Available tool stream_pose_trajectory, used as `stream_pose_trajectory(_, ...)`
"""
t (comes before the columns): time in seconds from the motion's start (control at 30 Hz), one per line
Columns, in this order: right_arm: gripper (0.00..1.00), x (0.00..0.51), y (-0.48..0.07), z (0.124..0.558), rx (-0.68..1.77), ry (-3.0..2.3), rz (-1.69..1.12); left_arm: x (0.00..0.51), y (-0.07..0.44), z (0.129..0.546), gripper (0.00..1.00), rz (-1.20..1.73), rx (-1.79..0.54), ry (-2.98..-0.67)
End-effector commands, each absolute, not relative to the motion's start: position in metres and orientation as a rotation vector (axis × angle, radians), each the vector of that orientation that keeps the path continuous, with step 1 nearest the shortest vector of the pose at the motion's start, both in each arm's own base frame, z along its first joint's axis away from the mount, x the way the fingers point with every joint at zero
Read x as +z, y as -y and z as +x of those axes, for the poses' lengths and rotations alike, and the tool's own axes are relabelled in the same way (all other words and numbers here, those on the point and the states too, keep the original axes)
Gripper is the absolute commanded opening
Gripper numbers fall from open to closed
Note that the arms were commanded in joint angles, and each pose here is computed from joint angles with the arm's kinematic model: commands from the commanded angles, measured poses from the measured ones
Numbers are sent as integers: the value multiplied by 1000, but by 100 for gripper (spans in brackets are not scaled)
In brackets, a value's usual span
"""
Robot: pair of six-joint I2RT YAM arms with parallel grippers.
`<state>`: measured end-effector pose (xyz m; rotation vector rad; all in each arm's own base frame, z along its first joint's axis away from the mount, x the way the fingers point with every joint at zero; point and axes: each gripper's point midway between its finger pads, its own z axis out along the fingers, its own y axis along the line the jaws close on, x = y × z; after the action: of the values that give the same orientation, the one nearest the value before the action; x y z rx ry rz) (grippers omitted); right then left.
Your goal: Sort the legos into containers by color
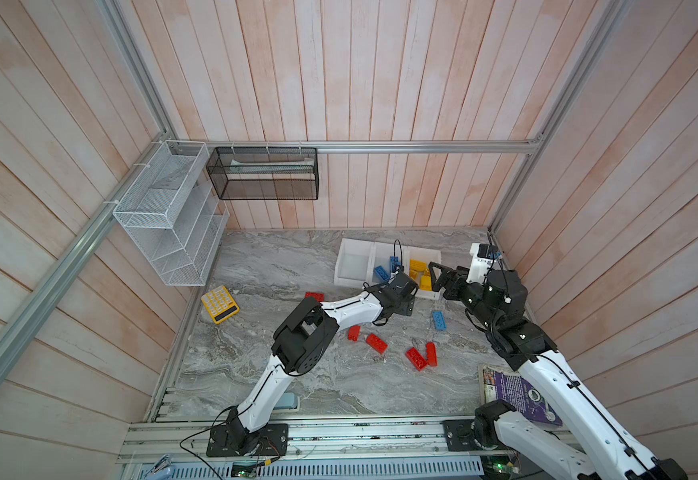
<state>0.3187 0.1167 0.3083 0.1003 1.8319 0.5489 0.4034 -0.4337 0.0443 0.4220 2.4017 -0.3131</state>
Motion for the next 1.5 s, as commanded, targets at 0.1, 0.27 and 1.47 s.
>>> stream_pose_trajectory(0.1,92,313,-113,318,550,-1802,113,35,433,411,78,449,-239,-2398)
stream_pose_trajectory(0.27,92,312,-113,318,550,-1804,113,38,430,410,67,437,-233,-2399)
stream_pose_trajectory(1.47,89,197,-66,320,343,-2121,310,131,405,507,74,414,-368,-2253)
